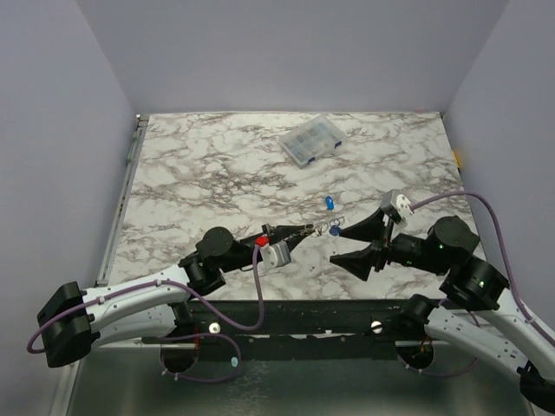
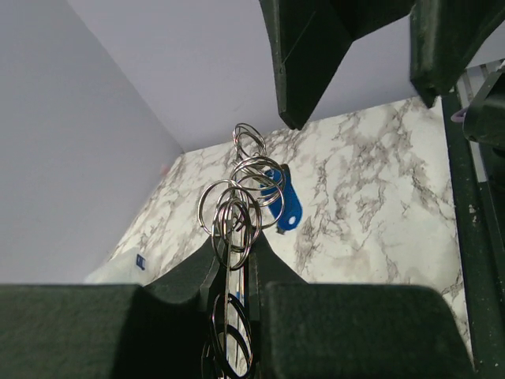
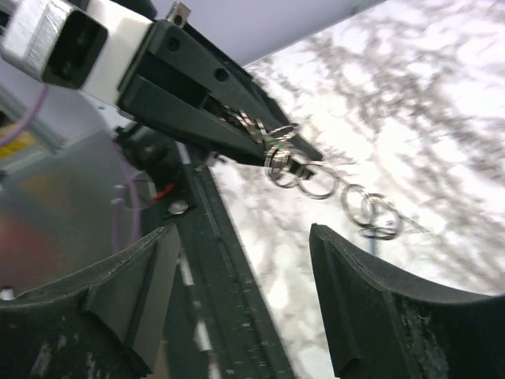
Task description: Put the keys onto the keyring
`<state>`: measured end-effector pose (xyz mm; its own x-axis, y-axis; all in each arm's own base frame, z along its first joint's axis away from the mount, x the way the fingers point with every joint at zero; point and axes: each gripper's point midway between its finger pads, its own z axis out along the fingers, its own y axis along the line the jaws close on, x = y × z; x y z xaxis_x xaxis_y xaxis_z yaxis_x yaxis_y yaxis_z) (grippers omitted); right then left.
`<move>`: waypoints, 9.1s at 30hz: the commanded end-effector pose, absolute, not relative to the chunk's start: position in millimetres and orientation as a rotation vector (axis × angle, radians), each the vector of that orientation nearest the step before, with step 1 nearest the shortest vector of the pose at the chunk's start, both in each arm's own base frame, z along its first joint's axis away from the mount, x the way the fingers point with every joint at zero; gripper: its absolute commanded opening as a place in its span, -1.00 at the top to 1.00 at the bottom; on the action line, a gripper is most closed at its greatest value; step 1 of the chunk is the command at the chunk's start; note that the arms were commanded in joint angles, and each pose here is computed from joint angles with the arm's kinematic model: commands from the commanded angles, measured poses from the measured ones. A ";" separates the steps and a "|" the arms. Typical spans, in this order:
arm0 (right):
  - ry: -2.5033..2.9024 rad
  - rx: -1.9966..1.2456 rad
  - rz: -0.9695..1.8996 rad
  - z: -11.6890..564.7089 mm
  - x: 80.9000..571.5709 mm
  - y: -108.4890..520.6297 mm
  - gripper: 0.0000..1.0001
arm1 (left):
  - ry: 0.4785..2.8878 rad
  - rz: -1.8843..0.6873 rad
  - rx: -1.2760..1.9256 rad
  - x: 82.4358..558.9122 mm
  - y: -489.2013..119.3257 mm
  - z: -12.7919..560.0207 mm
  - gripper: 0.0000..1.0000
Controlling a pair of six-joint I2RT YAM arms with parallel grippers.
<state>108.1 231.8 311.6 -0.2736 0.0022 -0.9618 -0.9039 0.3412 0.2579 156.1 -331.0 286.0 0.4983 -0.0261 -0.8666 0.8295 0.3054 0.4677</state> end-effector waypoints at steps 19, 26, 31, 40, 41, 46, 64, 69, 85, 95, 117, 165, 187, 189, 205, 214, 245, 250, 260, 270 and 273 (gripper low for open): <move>1.159 -1.290 0.616 311.8 144.5 237.1 -0.95 | 0.748 -0.971 1.214 117.0 -347.7 311.6 1.00; 1.214 -1.311 0.702 301.1 134.8 241.1 -0.74 | 0.783 -0.947 1.180 127.6 -346.2 313.3 1.00; 1.254 -1.313 0.713 292.7 135.4 241.7 -0.62 | 0.820 -0.927 1.145 136.9 -344.8 313.8 1.00; 1.251 -1.316 0.703 282.1 142.6 248.2 -0.27 | 0.821 -0.955 1.136 136.1 -345.4 315.9 1.00; 1.253 -1.318 0.702 280.8 143.2 248.8 -0.19 | 0.820 -0.957 1.133 136.0 -345.4 316.7 1.00; 1.235 -1.307 0.714 280.8 143.8 253.1 -0.04 | 0.820 -0.968 1.128 135.7 -345.4 316.8 1.00; 0.958 -1.129 0.852 339.0 124.2 259.5 0.66 | 0.825 -1.011 1.172 130.3 -351.6 305.6 1.00; 0.914 -1.061 0.894 348.4 120.1 257.5 0.84 | 0.811 -1.039 1.207 123.9 -353.6 301.1 1.00; 1.121 -1.132 0.758 316.1 132.8 240.8 0.99 | 0.856 -0.910 1.324 114.5 -321.4 349.3 -0.28; 1.338 -1.174 0.732 303.6 139.5 235.2 0.99 | 0.965 -0.722 1.589 120.0 -345.0 328.0 -0.23; 1.601 -1.176 0.720 282.2 134.7 218.9 0.99 | 0.982 -0.615 1.613 137.9 -380.5 303.9 0.28; 1.415 -1.274 0.690 273.4 124.1 215.1 0.99 | 0.875 -0.738 1.522 110.3 -355.5 312.4 -0.43; 1.418 -1.269 0.699 273.6 125.2 217.5 0.99 | 0.824 -0.825 1.489 105.6 -374.5 303.7 -0.09; 1.414 -1.268 0.700 274.6 125.2 217.8 0.99 | 0.838 -0.823 1.498 105.7 -373.7 299.3 -0.20; 1.404 -1.252 0.709 278.1 125.2 218.8 0.99 | 0.900 -0.856 1.513 109.5 -386.2 284.4 0.18; 1.420 -1.250 0.698 271.6 126.6 217.2 0.99 | 0.873 -0.833 1.449 114.2 -383.2 299.1 0.52; 1.424 -1.144 0.762 279.5 117.2 210.3 -0.40 | 0.761 -0.818 1.268 127.9 -354.4 327.0 1.00; 1.363 -1.132 0.734 315.0 116.3 204.8 -0.42 | 0.762 -0.787 1.275 131.3 -353.4 321.8 1.00; 1.277 -1.174 0.730 340.0 109.4 204.5 -0.15 | 0.745 -0.757 1.314 131.5 -353.6 308.6 1.00; 1.398 -1.339 0.722 321.8 114.7 216.8 0.14 | 0.755 -0.780 1.363 127.4 -357.8 295.8 1.00; 1.432 -1.385 0.727 312.0 116.8 221.6 0.08 | 0.761 -0.790 1.369 126.7 -358.9 293.4 1.00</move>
<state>122.2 220.7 328.7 0.1542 -0.3080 -0.9388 -0.9431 0.2375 -0.2328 131.0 -356.3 291.7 0.5293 -0.0217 -0.8481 0.8472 0.0673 0.5270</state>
